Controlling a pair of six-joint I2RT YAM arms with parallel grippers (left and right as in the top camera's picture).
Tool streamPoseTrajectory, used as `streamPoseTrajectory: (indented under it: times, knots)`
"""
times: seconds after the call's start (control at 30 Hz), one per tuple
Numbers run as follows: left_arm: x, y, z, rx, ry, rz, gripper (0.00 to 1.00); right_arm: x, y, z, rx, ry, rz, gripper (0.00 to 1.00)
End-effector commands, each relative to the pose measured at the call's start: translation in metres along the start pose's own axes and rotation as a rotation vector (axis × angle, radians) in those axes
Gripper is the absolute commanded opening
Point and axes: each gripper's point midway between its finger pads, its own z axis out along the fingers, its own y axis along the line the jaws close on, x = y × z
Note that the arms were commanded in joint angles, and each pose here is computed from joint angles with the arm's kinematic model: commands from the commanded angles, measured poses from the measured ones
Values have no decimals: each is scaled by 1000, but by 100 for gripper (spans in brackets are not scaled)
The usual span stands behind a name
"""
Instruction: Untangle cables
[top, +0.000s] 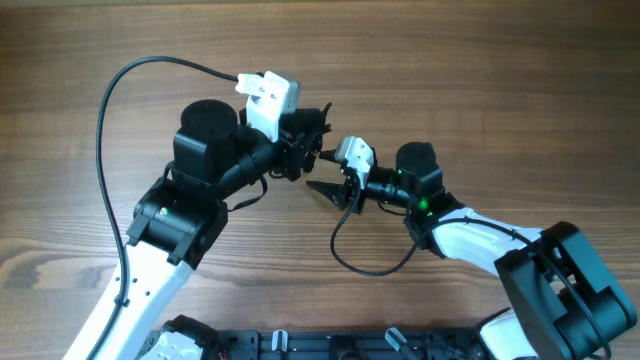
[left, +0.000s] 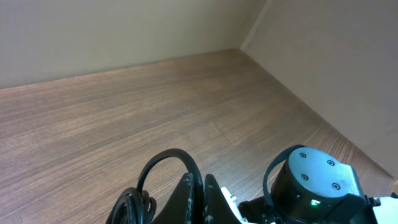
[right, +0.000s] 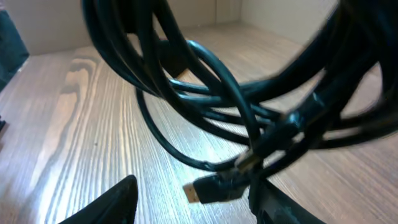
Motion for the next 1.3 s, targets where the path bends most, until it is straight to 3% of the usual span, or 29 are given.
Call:
streamPoseTrajectory:
  times: [0.0, 0.1, 0.33, 0.37, 0.4, 0.43, 0.5, 0.57, 0.6, 0.73, 0.83, 0.87, 1.1, 1.17, 1.2, 1.27]
  knots:
    - [-17, -13, -10, 43, -45, 37, 4, 9, -14, 0, 79, 36, 16, 59]
    - [-17, -13, -10, 43, -45, 37, 4, 19, -38, -5, 228, 70, 118, 57]
    - [-11, -2, -9, -14, -24, 23, 4, 2, -54, -11, 279, -13, 198, 56]
    - [-10, -2, -9, -14, -20, 22, 4, 1, -56, -12, 284, -18, 201, 50]
    - [-9, -2, -9, -14, -19, 21, 4, -1, -58, -13, 289, -28, 206, 25]
    - [-10, -2, -9, -14, -20, 21, 4, -2, -60, -14, 294, -35, 206, 15]
    - [-10, -3, -9, -7, -20, 22, 4, -3, -60, -14, 294, -39, 203, 8]
    - [-10, -5, -9, 1, -18, 22, 4, -3, -60, -14, 294, -39, 203, 9]
    - [-9, -5, -9, 1, -18, 22, 4, -3, -60, -14, 294, -39, 203, 24]
    - [-10, -5, -9, 1, -18, 22, 4, -3, -60, -14, 294, -39, 204, 28]
    - [-10, -5, -9, 2, -18, 22, 4, -3, -60, -14, 294, -39, 203, 18]
    - [-9, -6, -9, 9, -17, 22, 4, -3, -60, -14, 294, -39, 203, 5]
    - [-6, 4, -9, -49, -6, 13, 5, -4, -60, -14, 294, -43, 224, 4]
    - [0, 15, -10, -112, 12, 3, 20, -4, -60, -14, 293, -49, 254, 4]
    - [3, 20, -11, -136, 22, -2, 21, -4, -60, -14, 293, -52, 259, 4]
    - [8, 28, -12, -180, 43, -10, 33, -9, -60, -15, 291, -72, 281, 4]
